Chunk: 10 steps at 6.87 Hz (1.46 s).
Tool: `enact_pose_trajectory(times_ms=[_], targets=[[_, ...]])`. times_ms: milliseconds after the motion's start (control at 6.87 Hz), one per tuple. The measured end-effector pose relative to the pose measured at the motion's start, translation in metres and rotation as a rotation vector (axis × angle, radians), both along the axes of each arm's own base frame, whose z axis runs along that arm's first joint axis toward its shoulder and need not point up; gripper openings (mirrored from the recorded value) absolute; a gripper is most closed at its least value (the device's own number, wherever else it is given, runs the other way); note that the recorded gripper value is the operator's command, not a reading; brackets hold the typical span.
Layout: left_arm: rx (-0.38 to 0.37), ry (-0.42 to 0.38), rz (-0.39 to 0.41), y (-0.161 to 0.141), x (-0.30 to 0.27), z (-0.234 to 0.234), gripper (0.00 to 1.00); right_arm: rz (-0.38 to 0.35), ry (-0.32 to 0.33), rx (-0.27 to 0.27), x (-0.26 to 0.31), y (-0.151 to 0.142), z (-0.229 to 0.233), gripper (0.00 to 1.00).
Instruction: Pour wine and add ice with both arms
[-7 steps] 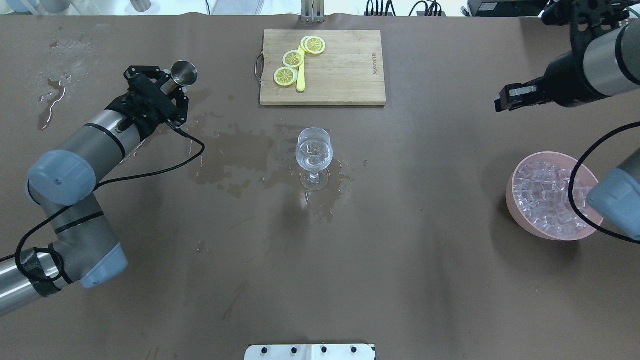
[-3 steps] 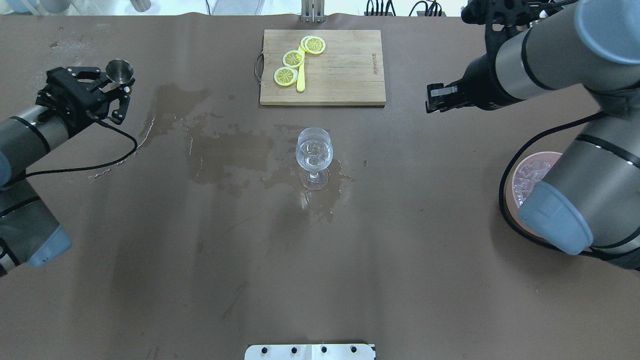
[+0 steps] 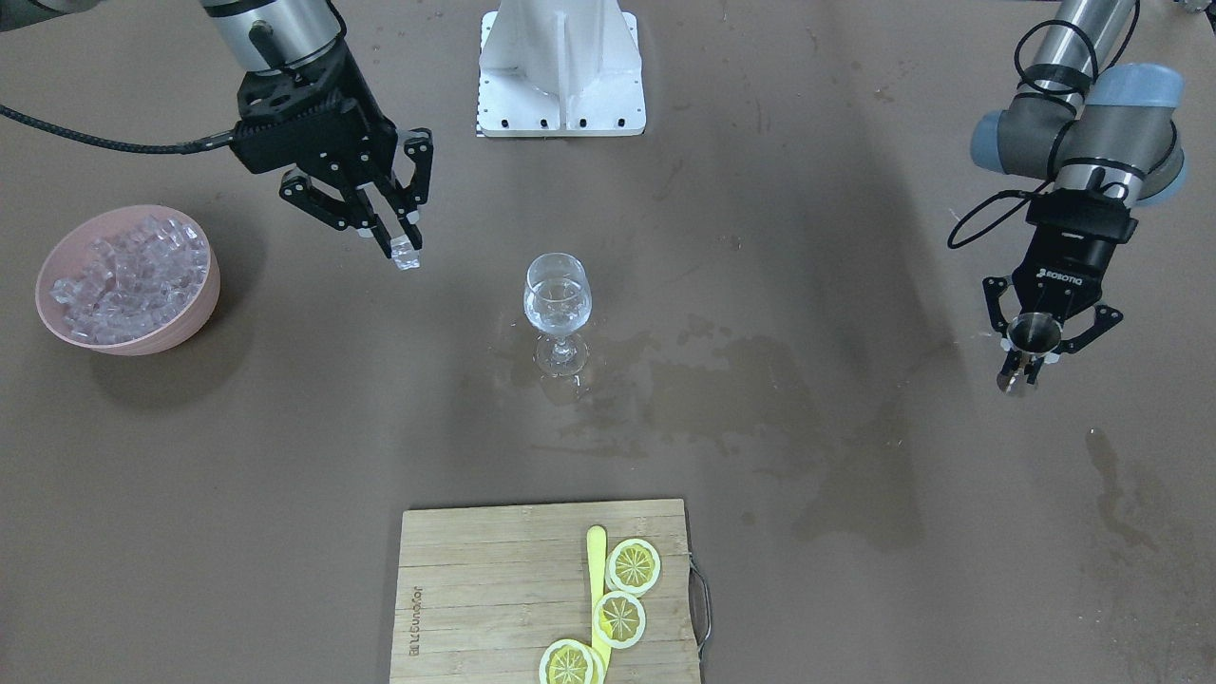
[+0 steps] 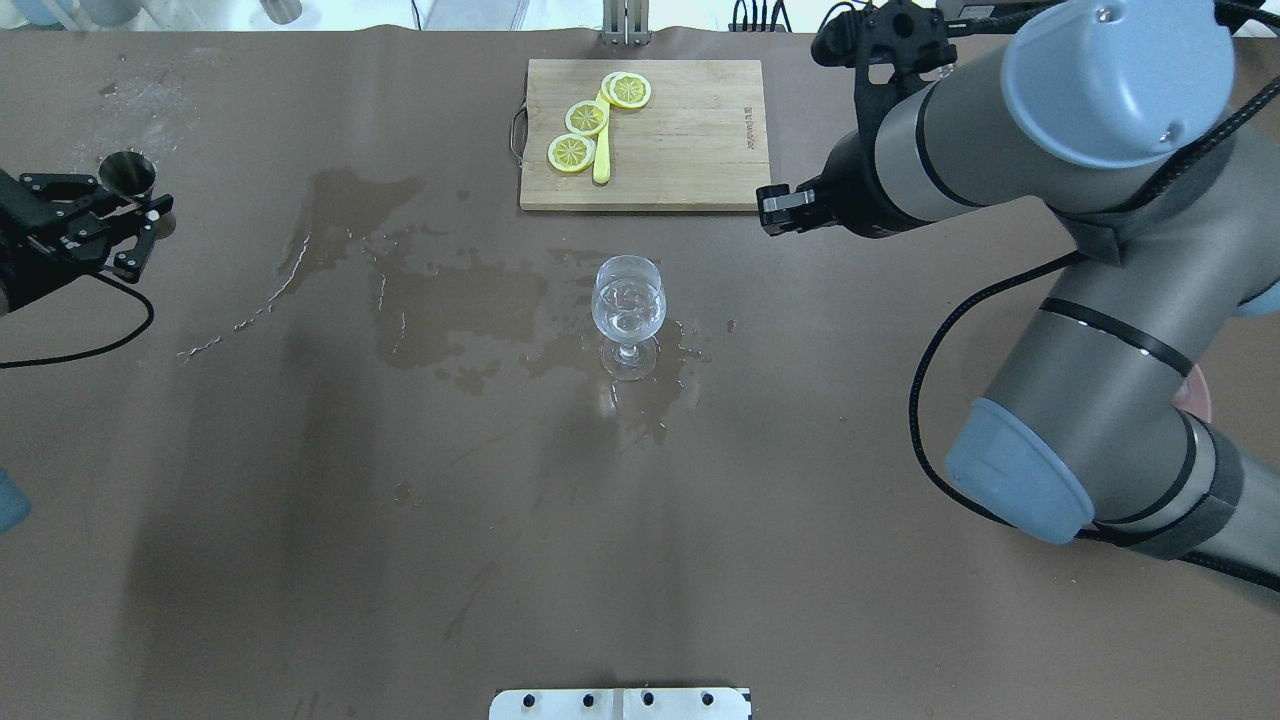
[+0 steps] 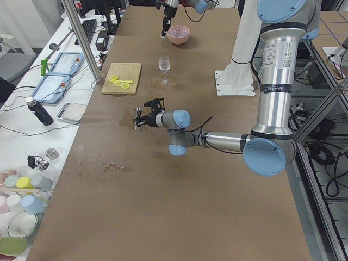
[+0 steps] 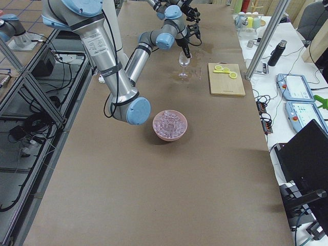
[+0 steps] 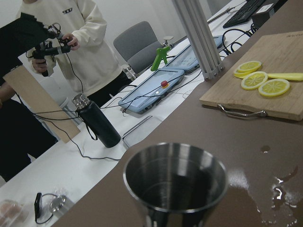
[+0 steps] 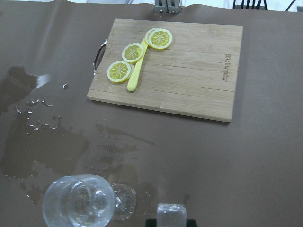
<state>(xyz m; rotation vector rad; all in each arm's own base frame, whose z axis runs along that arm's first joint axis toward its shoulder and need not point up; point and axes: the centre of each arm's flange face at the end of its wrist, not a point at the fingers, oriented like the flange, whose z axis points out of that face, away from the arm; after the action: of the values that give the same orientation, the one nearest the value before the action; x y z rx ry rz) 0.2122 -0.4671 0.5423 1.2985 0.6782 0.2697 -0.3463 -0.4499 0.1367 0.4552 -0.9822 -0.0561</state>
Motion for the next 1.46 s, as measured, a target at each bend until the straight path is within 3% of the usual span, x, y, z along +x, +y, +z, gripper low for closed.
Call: enact_pose_trajectory(times_ms=[291,583,1019,1456], targets=[[-0.078,0.098,0.011,0.027,-0.025,0.045,0.0,-0.008,-0.008,0.047,-0.038,0.009,-0.03,0.16],[-0.091,0.166,0.015,0.04,-0.033,0.077,0.0,-0.021,-0.001,0.082,-0.069,0.031,-0.038,0.16],[-0.085,0.195,0.017,0.047,-0.036,0.102,0.0,-0.046,0.009,0.097,-0.091,0.047,-0.04,0.16],[-0.109,0.209,0.015,0.045,-0.034,0.113,0.0,-0.046,0.023,0.104,-0.103,0.04,-0.032,0.16]])
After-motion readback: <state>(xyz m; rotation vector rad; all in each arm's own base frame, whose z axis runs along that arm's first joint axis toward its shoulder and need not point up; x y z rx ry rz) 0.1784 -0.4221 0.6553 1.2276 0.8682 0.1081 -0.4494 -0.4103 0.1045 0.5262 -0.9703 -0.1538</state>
